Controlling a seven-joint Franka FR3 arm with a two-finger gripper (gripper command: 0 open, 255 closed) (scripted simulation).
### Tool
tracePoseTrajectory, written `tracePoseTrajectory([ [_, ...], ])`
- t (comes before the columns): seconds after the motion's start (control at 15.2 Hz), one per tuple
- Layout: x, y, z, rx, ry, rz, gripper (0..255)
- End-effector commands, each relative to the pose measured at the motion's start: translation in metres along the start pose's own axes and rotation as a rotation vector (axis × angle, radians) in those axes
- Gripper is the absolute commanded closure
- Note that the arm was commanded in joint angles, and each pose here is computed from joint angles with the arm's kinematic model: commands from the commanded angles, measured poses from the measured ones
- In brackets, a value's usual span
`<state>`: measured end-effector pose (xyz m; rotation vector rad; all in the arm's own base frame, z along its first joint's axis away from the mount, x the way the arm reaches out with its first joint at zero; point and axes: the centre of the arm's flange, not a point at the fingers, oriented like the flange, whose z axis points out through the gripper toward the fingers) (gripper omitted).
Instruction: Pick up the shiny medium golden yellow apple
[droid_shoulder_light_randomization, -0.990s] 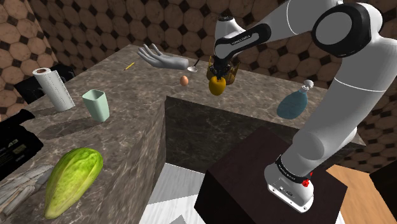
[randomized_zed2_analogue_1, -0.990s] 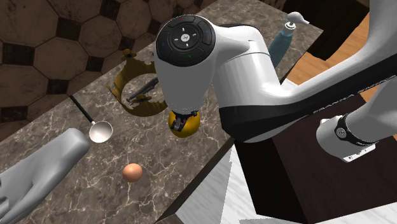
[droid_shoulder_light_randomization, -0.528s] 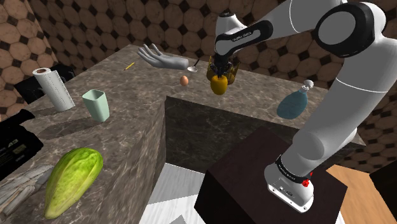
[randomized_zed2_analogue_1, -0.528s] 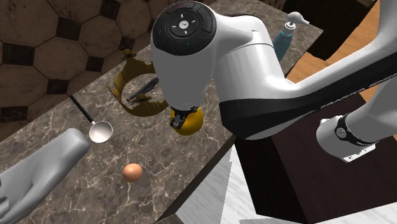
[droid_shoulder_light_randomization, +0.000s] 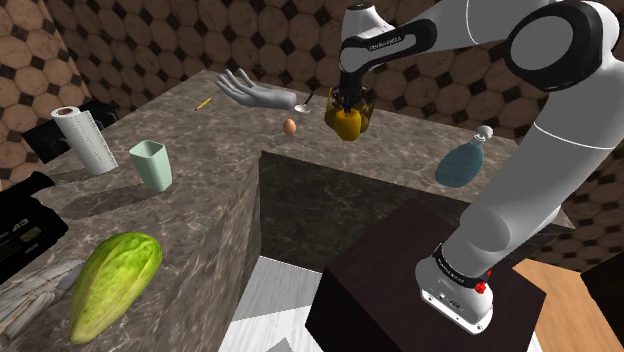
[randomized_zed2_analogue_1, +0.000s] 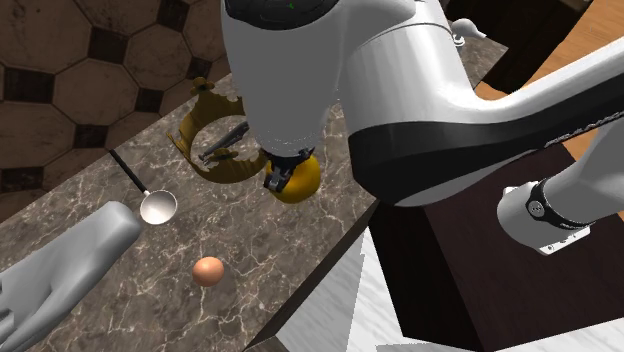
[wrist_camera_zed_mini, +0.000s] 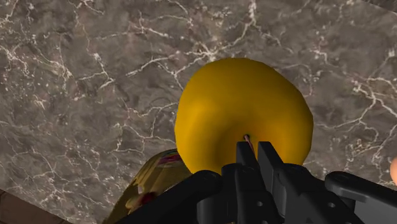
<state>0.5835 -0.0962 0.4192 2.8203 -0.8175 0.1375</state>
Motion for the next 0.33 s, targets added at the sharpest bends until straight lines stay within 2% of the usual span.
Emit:
tracePoseTrajectory([
  [0.0,0.002,0.002,-0.012,0.000,0.000,0.000,255],
  [0.26,0.004,0.004,-0.024,0.000,0.000,0.000,255],
])
